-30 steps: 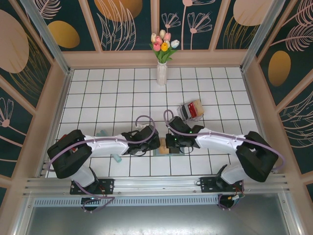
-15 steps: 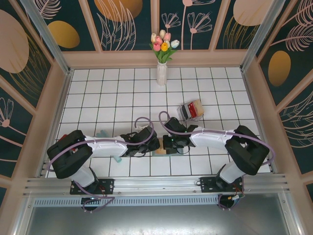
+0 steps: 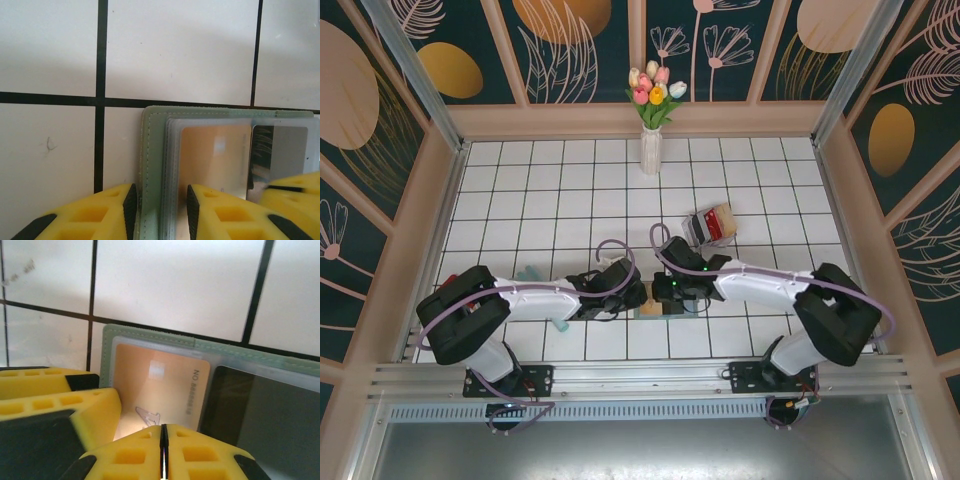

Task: Put the credit cards into the card holder

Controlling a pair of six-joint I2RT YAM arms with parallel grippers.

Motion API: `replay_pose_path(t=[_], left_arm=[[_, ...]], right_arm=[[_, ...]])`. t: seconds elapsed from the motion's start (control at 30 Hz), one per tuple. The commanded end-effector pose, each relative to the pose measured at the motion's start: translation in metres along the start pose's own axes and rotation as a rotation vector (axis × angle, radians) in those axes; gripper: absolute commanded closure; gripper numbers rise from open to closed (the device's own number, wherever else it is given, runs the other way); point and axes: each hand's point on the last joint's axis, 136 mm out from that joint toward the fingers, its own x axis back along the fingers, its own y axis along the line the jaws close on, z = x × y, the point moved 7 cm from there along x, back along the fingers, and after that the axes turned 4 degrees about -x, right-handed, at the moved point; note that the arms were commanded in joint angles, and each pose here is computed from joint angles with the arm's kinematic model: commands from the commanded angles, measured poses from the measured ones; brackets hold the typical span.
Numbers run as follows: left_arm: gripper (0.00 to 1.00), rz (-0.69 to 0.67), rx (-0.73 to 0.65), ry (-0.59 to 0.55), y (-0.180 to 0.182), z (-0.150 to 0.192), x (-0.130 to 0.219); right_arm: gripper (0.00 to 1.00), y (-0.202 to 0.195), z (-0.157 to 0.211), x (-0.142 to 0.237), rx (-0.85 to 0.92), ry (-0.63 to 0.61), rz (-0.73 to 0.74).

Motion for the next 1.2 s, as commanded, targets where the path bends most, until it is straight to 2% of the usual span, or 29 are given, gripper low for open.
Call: replay_pose_path(t=[0.0,0.17,0.47,0.57,0.83,1.03,1.17], left_arm=[[0.65,-0.027,0.006,-0.009,0.004,-0.001,0.002],[0.65,-0.039,-0.008,0.014,0.003,0.001,-0.004],[0.66,-0.075,-0.014,0.033,0.009,0.005,-0.01],[0.66,-0.094,-0.011,0.044,0.013,0.007,-0.014],[0.69,-0.131,-0.01,0.057,0.022,0.012,-0.019],[0.68,-0.12,-0.02,0.05,0.019,0.009,-0.018],[0.66,-0.07,-0.03,0.022,0.007,0.003,-0.009]], right_arm=[[0.89,-0.004,-0.002,0.014,0.015,-0.027,0.064],[0.9,-0.007,0.008,0.005,0.031,0.025,0.067],[0.93,-0.017,0.012,-0.01,0.065,0.056,0.231],[0.93,-0.021,0.011,-0.01,0.075,0.041,0.307],[0.93,-0.028,0.01,-0.003,0.08,0.012,0.386],[0.9,-0.016,0.003,0.004,0.082,-0.016,0.318],[0.85,-0.007,-0.003,0.021,0.057,-0.087,0.254]])
